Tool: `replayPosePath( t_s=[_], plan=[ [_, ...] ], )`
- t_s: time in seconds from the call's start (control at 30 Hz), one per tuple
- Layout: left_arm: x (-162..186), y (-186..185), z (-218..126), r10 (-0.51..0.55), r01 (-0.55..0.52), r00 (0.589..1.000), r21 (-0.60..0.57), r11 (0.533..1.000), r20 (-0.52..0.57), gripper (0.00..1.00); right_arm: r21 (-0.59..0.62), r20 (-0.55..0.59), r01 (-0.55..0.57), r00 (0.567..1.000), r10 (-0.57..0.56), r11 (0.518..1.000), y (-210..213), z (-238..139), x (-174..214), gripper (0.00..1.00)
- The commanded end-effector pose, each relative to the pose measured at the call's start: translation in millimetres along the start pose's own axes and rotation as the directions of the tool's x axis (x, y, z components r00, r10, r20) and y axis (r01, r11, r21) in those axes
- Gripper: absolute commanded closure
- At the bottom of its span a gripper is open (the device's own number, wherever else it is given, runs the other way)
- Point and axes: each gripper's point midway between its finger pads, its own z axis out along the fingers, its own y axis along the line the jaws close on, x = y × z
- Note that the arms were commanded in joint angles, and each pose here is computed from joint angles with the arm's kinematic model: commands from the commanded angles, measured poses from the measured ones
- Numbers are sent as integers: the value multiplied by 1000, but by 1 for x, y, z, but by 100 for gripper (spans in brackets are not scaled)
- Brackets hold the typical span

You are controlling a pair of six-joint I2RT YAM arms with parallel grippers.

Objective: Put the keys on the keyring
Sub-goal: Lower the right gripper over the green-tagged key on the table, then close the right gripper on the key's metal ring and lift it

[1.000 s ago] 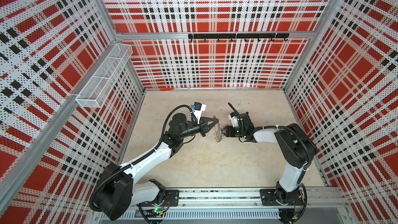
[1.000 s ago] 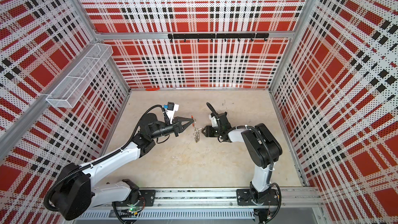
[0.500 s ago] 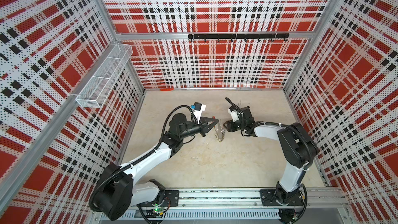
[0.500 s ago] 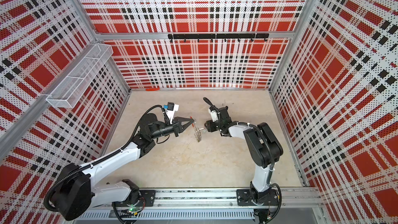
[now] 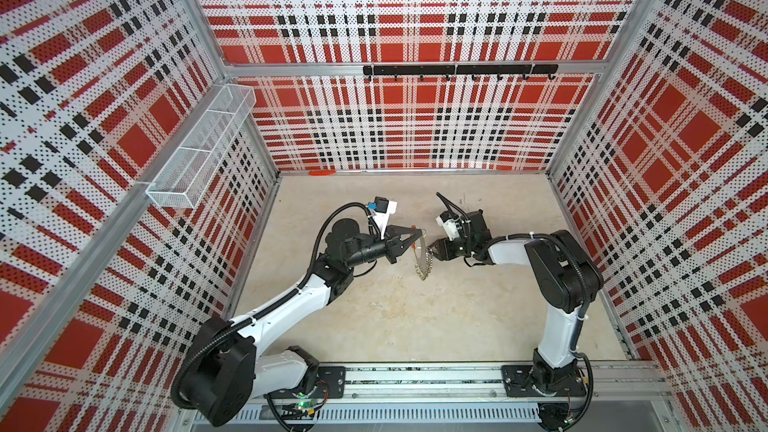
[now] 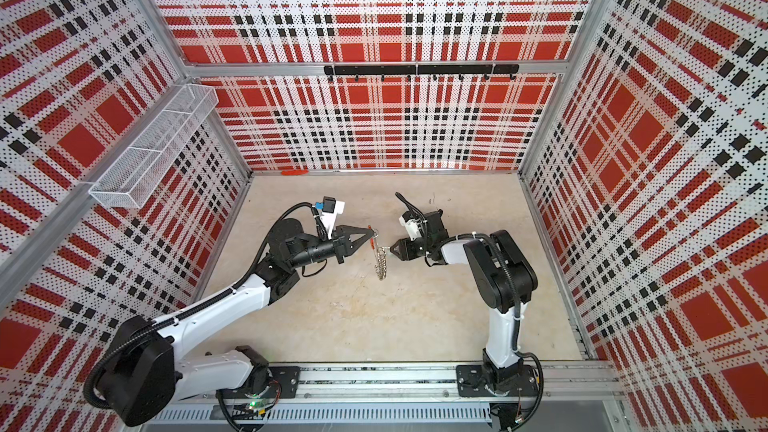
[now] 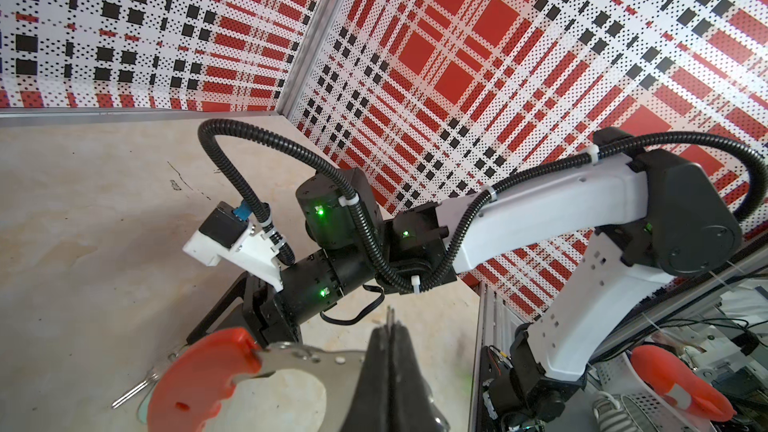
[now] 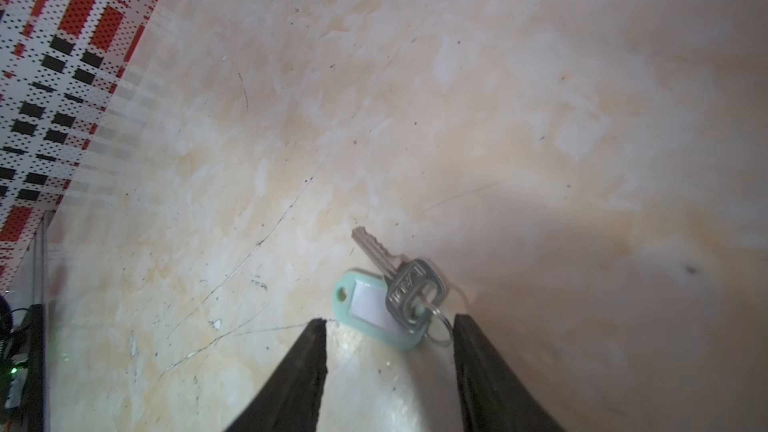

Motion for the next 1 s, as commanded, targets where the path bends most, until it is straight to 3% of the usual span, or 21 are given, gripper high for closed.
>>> replayPosePath(
  t_s=[0.0,0.2,0.4,0.7,0.97],
  plan=[
    [-24,-24,-1,58,-61,997,63,996,58,100,-53,27,-3,1000,4,999,4,0,-2,50],
    [-25,-23,0,58,-61,997,64,996,57,100,-54,37,-4,999,6,999,4,-2,2,52],
    [-25,-24,1,58,-62,997,65,996,56,100,19,31,15,999,-15,1000,-9,-2,8,54],
    [-25,-23,3,58,-61,997,66,996,55,100,39,28,33,999,-34,999,-12,-1,11,68],
    [-27,-25,2,59,-63,997,69,996,58,100,34,31,42,999,-43,999,-8,1,14,73]
  ],
)
